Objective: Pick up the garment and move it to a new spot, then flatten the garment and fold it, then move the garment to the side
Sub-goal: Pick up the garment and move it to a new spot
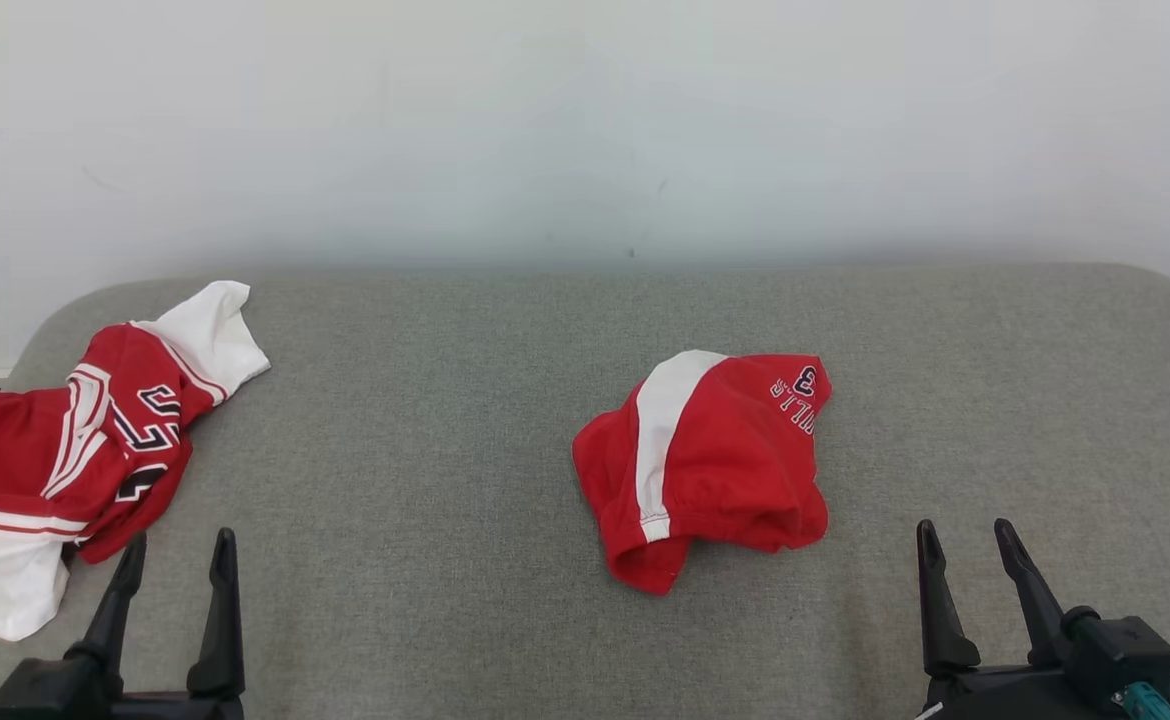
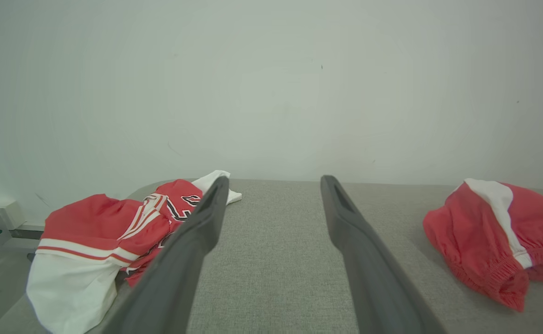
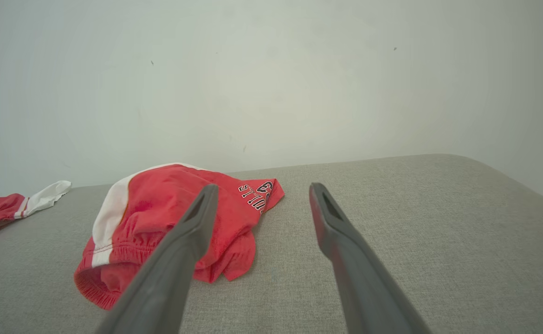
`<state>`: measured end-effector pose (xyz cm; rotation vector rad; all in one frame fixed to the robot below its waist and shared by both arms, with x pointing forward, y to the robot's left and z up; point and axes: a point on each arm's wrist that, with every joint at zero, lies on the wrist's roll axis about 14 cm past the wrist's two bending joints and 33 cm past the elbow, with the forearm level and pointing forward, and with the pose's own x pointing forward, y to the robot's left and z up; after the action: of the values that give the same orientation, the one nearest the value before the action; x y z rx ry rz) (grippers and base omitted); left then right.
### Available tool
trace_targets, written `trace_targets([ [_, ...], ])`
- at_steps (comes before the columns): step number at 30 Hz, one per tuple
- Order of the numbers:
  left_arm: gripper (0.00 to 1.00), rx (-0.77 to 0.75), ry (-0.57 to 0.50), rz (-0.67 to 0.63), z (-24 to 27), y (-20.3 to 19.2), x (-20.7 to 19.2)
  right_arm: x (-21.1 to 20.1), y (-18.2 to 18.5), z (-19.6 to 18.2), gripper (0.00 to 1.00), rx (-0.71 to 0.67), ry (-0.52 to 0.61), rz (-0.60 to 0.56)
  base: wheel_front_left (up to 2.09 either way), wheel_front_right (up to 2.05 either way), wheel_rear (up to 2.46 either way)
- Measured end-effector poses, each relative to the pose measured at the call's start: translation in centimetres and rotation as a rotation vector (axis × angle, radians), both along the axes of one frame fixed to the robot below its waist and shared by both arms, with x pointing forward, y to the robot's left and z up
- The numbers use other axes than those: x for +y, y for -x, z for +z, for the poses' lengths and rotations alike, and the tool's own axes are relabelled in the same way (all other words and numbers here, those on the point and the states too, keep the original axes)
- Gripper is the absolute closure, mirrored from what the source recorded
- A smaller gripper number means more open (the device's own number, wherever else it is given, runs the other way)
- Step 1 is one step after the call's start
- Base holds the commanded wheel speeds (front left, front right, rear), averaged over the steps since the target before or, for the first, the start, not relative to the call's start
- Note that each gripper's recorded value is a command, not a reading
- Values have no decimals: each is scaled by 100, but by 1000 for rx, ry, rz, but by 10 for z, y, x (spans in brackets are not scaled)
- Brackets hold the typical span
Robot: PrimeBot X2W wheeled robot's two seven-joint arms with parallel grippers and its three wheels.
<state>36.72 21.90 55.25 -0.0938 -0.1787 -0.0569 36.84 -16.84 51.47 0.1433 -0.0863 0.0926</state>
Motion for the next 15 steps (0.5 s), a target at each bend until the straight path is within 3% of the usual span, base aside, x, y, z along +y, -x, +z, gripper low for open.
trace_targets([
  [15, 0, 30, -14, -30, -15, -1, -13, -5, 5, 0, 0, 6, 9, -14, 0, 0, 0],
])
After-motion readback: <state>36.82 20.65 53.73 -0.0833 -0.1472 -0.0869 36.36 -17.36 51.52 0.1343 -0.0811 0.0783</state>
